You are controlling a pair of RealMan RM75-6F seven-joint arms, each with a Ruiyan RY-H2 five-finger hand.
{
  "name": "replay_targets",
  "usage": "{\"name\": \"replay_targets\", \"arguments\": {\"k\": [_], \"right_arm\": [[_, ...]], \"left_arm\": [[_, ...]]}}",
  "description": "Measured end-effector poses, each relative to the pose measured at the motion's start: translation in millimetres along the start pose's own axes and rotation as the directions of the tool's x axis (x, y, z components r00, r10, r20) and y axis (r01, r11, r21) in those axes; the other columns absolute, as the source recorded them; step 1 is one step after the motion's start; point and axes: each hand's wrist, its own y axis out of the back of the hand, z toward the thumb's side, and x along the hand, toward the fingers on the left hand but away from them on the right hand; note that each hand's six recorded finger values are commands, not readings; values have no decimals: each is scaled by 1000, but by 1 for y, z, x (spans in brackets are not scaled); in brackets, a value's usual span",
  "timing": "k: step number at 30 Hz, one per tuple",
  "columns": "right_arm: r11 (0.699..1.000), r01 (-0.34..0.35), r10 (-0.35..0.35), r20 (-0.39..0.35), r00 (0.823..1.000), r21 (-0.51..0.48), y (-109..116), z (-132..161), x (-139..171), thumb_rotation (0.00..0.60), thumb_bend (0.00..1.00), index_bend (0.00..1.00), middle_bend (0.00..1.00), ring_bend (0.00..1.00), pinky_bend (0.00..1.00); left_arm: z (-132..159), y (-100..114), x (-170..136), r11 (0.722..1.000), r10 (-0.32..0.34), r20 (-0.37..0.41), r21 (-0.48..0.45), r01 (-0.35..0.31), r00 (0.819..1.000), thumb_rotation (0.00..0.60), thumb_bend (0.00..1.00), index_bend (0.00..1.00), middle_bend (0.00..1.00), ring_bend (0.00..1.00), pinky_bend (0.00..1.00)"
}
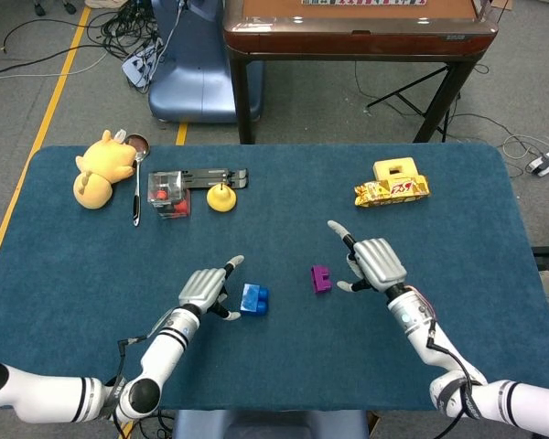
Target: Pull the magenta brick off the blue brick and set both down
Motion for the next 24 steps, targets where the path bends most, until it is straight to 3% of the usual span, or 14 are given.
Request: {"name": "replay_targets", "arguments": {"k": [4,6,9,12,20,24], "right_arm": [[999,30,-31,24,999,41,17,-15,19,600,0,108,583,625,904],[997,39,-41,37,998,60,24,-22,28,600,0,112,511,555,825],[994,46,-52,60,997,99,35,-34,45,600,0,132,436,463,599],[989,50,-62,79,995,142,45,-45,64,600,0,164,429,435,444],[975,91,-112,96,989,202,56,-64,107,600,0,185,429,424,403],[962,126,-160,124,979,241,59,-76,127,600,0,185,429,421,403]], "left_arm": [[-14,20,-17,999,34,-15,34,-33,999,600,0,44,852,765,996],[-21,30,-25,996,70,-17,63,-68,997,600,0,59,723,709,967],[-32,42,-37,985,136,-10,106,-134,991,598,0,66,544,590,860],[-44,55,-51,964,214,9,158,-213,977,599,0,71,443,499,761],[-106,89,-106,882,422,7,227,-412,907,598,0,121,349,384,600],[-137,95,-130,870,463,-40,211,-445,886,600,0,137,349,368,557]]}}
